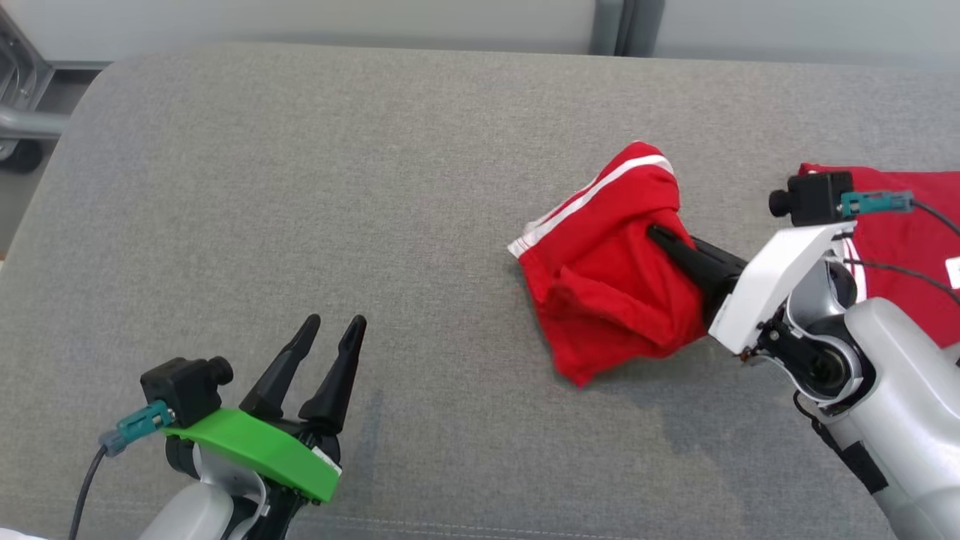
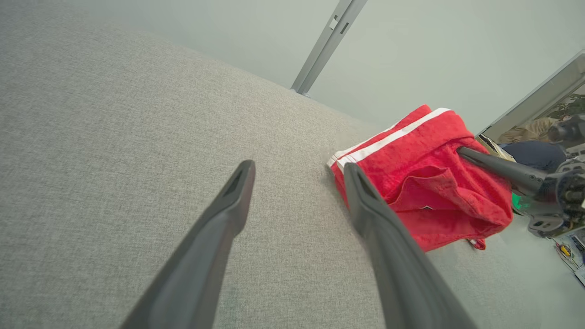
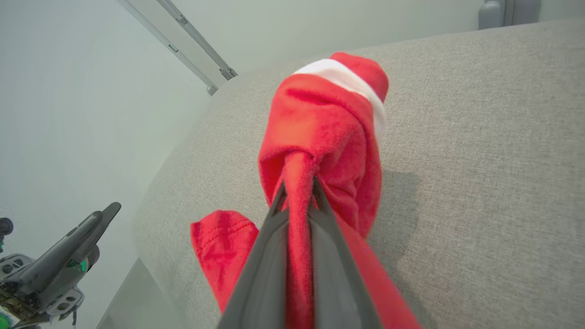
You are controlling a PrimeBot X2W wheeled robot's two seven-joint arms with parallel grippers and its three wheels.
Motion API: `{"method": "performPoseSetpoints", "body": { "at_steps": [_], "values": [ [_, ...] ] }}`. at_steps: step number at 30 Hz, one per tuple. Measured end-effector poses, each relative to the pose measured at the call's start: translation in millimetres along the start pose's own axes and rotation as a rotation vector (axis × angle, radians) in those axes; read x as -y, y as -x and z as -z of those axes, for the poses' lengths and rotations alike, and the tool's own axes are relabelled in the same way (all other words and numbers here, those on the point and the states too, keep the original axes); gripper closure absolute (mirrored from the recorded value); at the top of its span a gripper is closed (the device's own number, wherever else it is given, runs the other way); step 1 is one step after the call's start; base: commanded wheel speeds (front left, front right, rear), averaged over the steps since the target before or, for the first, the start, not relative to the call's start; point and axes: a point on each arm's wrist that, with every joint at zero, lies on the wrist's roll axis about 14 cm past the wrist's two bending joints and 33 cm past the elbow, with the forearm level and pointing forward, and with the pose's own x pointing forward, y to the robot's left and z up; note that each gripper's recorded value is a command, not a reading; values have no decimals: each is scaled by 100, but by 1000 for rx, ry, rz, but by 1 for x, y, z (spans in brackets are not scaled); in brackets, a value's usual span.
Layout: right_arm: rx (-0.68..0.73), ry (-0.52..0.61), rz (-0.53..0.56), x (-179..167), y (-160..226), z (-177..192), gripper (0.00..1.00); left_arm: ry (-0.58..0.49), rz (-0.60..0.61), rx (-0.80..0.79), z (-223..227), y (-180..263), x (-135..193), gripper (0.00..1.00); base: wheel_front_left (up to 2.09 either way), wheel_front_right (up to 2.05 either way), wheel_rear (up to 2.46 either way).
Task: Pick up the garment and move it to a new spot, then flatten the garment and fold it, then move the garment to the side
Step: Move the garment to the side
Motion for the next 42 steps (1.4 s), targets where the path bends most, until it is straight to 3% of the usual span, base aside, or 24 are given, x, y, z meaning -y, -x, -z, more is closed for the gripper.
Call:
{"method": "performPoseSetpoints", "body": {
  "at_steps": [5, 8, 23, 32, 36, 37, 38, 42],
  "values": [
    [-4, 26, -32, -13, 6, -8, 100, -1, 16, 9, -2, -2, 4, 0, 0, 0, 0],
    [6, 8, 2, -2, 13, -14, 100, 2, 30, 3, 0, -4, 9, 0, 0, 0, 0],
    [57, -149, 451, 143, 65, -40, 100, -17, 31, -79, 14, -22, -2, 0, 0, 0, 0],
    [87, -65, 649, 214, 87, -75, 100, -27, 119, -114, 23, -57, 14, 0, 0, 0, 0],
    [5, -12, 764, 250, 103, -60, 58, -20, 130, -125, 28, -70, 13, 0, 0, 0, 0],
    [-18, 4, 796, 260, 108, -57, 16, -14, 127, -125, 29, -72, 12, 0, 0, 0, 0],
    [-39, 18, 826, 269, 113, -53, 0, -9, 121, -126, 31, -74, 10, 0, 0, 0, 0],
    [-121, 106, 908, 291, 126, -40, 0, -13, 66, -123, 33, -73, -8, 0, 0, 0, 0]
  ]
}}
